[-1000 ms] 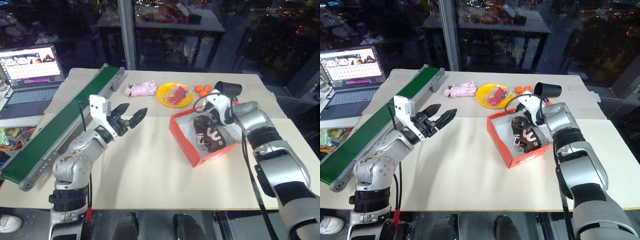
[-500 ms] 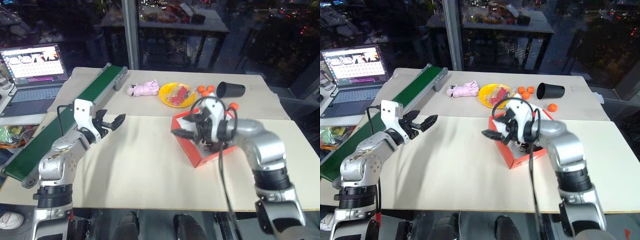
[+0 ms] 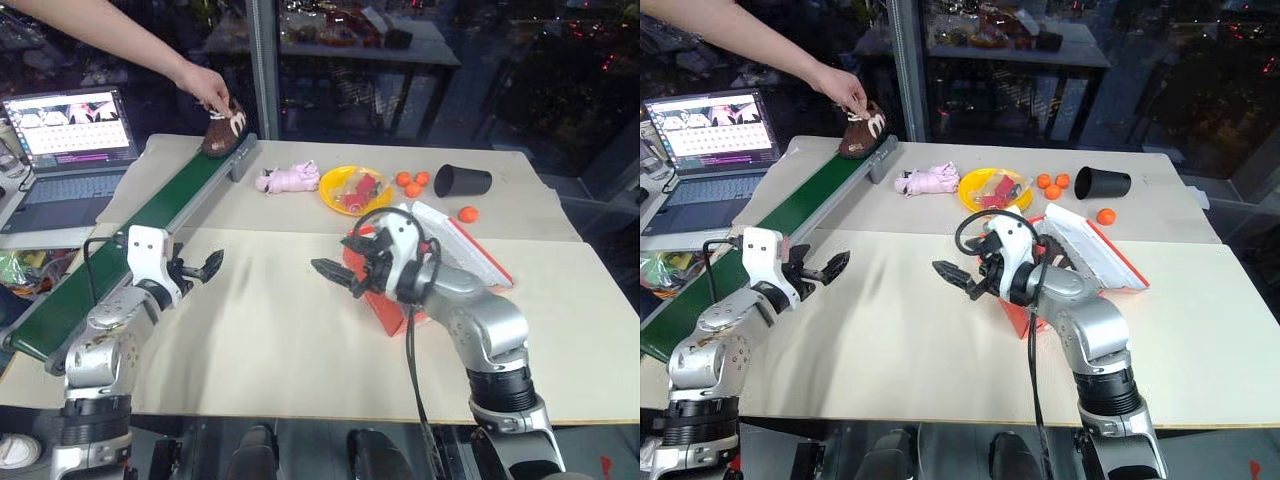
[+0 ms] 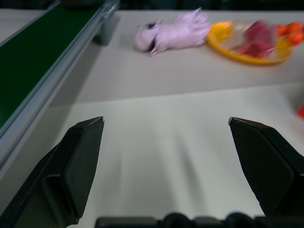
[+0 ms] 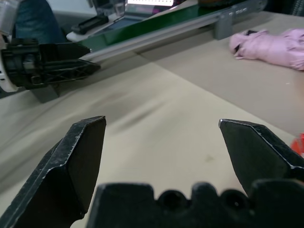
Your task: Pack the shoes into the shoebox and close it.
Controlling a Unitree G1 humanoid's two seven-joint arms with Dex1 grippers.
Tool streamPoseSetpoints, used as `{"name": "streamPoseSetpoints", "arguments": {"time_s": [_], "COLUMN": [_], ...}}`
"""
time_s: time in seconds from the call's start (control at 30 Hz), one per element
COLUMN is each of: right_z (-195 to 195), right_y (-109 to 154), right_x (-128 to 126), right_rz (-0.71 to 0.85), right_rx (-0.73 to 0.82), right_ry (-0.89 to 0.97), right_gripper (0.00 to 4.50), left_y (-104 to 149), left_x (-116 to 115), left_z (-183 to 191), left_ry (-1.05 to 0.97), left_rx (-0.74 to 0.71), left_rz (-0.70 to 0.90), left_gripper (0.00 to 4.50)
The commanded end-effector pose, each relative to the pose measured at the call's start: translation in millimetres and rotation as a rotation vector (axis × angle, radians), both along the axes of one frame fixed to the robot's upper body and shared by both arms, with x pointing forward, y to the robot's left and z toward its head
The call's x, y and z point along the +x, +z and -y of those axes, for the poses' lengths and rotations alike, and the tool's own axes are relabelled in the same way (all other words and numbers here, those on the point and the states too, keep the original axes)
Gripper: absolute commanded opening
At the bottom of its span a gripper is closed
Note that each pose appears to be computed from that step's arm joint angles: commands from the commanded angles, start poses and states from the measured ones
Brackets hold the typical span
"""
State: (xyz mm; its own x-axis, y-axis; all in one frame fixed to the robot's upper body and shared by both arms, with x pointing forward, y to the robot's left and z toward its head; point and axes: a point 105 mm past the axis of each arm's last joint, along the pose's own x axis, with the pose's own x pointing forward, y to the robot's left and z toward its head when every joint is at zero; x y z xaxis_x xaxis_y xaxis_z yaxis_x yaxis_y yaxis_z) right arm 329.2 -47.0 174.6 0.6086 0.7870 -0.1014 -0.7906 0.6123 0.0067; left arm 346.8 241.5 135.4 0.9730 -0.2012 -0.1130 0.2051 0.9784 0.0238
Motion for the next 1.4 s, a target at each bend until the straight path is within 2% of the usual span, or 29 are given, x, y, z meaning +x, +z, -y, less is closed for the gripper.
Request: {"name": "streamPoseSetpoints", "arguments": {"time_s": [0.03, 0.17, 0.3, 0.47, 0.73, 0.97, 1.4], "right_z": [-9.2, -14.6, -13.4, -9.2, -11.0, -10.6, -3.6], "right_y": [16.6, 18.2, 15.9, 4.5, -7.4, 1.9, 7.8], "right_x": [-0.7, -4.4, -7.4, -4.9, -0.2, 0.5, 3.2], "right_rz": [0.075, 0.075, 0.079, 0.094, 0.142, 0.163, 0.179], "right_rx": [0.017, 0.030, 0.041, -0.018, -0.113, -0.070, -0.087], "right_ry": [0.026, 0.056, 0.074, 0.071, 0.081, 0.094, 0.076], "right_gripper": [4.48, 4.48, 4.48, 4.48, 4.48, 4.48, 4.48], "left_y": [13.6, 14.7, 12.9, 15.1, 36.5, 54.6, 63.0], "left_x": [3.4, 6.6, 8.5, 9.9, 18.4, 31.3, 64.7], "left_z": [1.6, -7.3, -35.0, -36.9, -65.9, -105.2, -99.9], "left_ry": [0.009, 0.043, 0.142, 0.133, 0.198, 0.256, 0.204], "left_rx": [0.006, 0.007, 0.019, 0.039, 0.049, 0.067, 0.085], "left_rz": [0.070, 0.085, 0.090, 0.099, 0.142, 0.162, 0.159], "left_gripper": [4.50, 4.50, 4.50, 4.50, 4.50, 4.50, 4.50]}}
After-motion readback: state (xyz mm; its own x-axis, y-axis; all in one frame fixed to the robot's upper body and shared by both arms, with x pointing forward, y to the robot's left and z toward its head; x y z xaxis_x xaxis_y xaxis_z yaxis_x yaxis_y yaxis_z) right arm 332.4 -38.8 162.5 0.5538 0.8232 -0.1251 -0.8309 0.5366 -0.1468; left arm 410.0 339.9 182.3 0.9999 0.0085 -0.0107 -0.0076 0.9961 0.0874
